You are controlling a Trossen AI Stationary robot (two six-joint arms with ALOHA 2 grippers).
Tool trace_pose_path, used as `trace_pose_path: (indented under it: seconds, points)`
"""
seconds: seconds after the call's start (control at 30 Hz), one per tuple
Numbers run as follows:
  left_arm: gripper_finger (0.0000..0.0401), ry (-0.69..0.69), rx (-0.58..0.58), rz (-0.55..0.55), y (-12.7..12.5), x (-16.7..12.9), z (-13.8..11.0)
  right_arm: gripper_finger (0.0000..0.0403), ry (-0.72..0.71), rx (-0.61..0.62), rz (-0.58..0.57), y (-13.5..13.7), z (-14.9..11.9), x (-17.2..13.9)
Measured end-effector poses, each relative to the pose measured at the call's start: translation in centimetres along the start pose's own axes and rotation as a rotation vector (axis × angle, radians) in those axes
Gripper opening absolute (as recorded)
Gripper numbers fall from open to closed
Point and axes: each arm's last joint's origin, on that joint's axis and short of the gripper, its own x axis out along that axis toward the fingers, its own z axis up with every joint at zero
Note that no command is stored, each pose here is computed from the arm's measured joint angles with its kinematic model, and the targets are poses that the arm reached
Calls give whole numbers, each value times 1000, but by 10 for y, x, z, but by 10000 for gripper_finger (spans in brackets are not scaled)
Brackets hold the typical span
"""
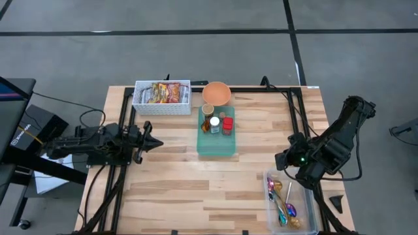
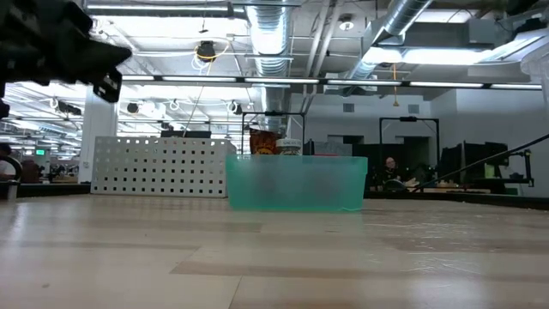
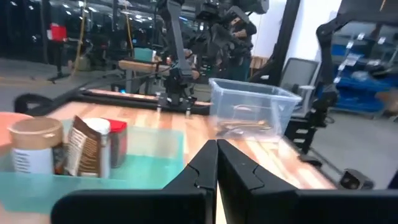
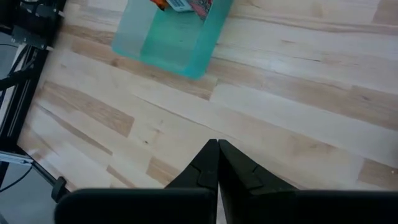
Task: Pick & Place Food Item
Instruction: Return to Home Position
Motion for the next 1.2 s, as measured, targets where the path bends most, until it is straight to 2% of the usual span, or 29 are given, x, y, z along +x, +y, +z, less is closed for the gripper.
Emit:
trace_pose_path:
  seconds: [0.2,0.43,0.5,0.63,0.83,0.97,1.1,1.2]
  points:
    - [1,16,88,25,3,0,-1,0,-18,-21,39,3,-1,0]
    - [5,26,56,41,4,0,-2,0,-67,-100,112,11,1,1]
    - [5,34,58,42,4,1,-2,0,-66,-163,171,21,1,2]
    - [3,43,56,42,5,3,-3,0,-90,-366,319,47,9,7]
    - [2,53,54,43,6,6,-4,0,-211,-662,416,78,46,26]
    - [2,77,49,46,6,7,-6,0,-290,-874,562,94,84,37]
    - [2,98,45,48,7,8,-8,0,-402,-1017,708,99,125,45]
    - [2,111,43,50,7,9,-9,0,-398,-1093,773,94,147,54]
